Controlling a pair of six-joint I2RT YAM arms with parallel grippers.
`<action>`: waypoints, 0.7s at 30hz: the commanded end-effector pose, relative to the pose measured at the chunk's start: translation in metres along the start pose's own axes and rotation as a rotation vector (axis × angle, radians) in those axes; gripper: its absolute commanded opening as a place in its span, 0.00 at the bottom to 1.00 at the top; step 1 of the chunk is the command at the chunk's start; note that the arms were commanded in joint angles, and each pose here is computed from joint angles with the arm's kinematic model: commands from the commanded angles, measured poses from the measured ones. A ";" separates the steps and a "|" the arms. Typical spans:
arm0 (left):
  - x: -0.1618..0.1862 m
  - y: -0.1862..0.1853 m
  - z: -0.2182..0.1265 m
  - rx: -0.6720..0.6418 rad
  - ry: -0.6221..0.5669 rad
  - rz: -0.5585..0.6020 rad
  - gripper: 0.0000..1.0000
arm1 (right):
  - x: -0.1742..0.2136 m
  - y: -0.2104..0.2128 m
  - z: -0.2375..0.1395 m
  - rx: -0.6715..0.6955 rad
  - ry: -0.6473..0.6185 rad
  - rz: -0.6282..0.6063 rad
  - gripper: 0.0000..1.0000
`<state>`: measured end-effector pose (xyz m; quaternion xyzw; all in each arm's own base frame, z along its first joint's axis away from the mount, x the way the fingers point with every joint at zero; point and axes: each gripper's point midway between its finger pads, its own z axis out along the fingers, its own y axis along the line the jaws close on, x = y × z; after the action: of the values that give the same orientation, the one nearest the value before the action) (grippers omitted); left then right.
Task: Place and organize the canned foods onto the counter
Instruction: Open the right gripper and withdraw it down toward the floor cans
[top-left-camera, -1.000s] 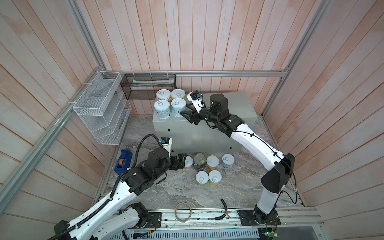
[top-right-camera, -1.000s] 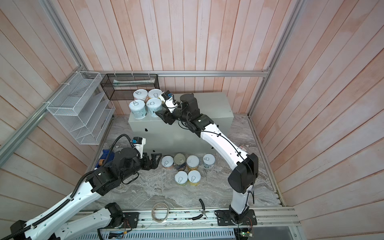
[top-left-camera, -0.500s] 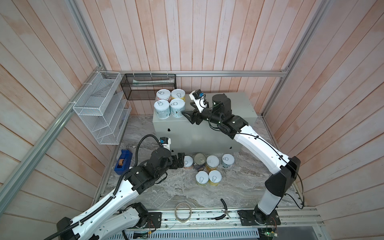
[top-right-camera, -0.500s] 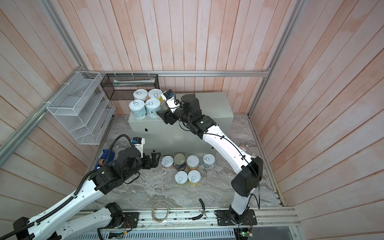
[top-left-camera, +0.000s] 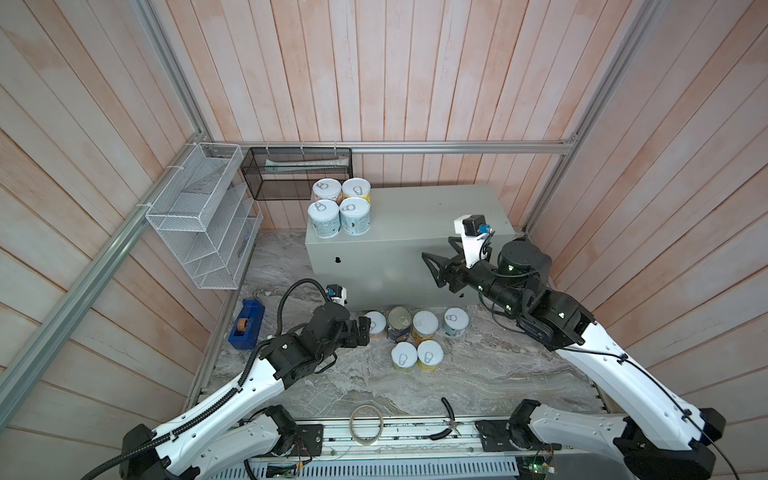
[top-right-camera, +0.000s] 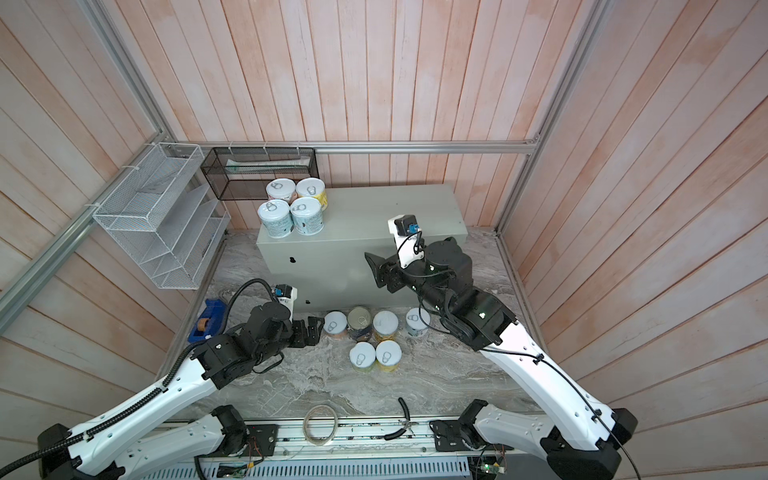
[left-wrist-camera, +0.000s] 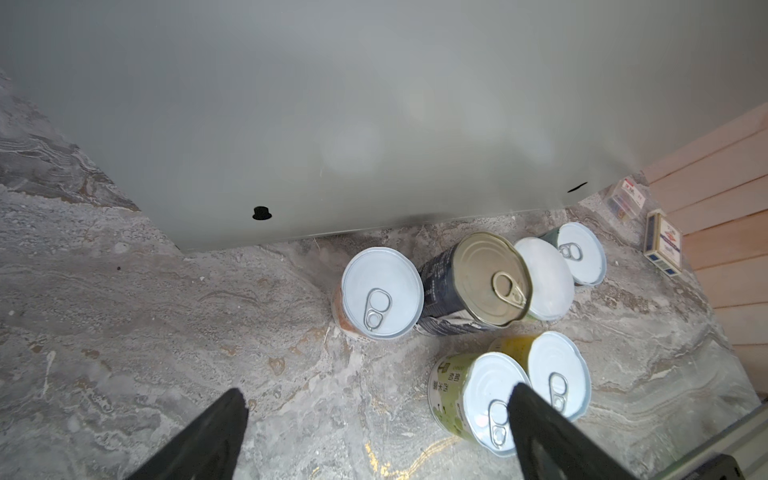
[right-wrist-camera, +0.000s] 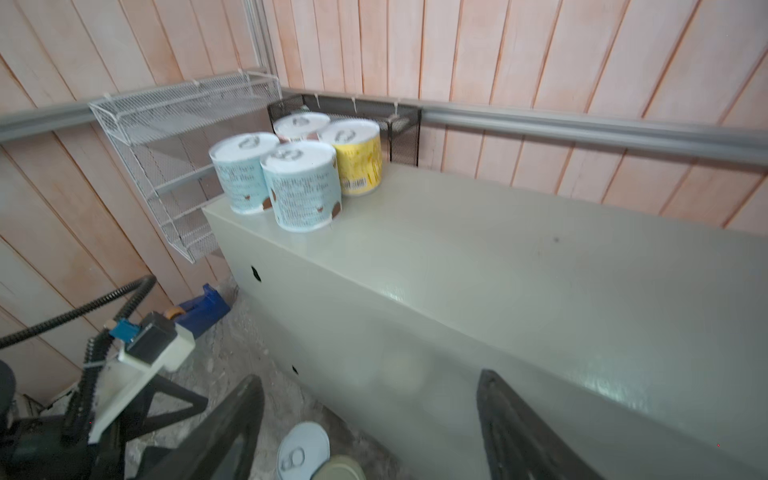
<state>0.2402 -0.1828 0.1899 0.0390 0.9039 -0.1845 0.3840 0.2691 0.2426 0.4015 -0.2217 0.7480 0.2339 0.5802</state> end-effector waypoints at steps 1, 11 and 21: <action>0.007 -0.001 0.002 0.024 0.006 0.014 1.00 | 0.068 -0.013 0.001 0.098 0.187 0.052 0.80; 0.022 -0.010 0.004 0.072 -0.013 -0.011 0.99 | 0.189 0.014 -0.005 0.013 0.388 0.162 0.77; 0.041 -0.009 0.007 0.054 0.019 -0.011 0.97 | 0.252 0.023 -0.020 0.010 0.476 0.253 0.81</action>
<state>0.2134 -0.1993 0.1592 0.0614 0.9051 -0.2102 0.3645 0.1851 0.2333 0.1647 -0.1974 0.8849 0.2264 0.3560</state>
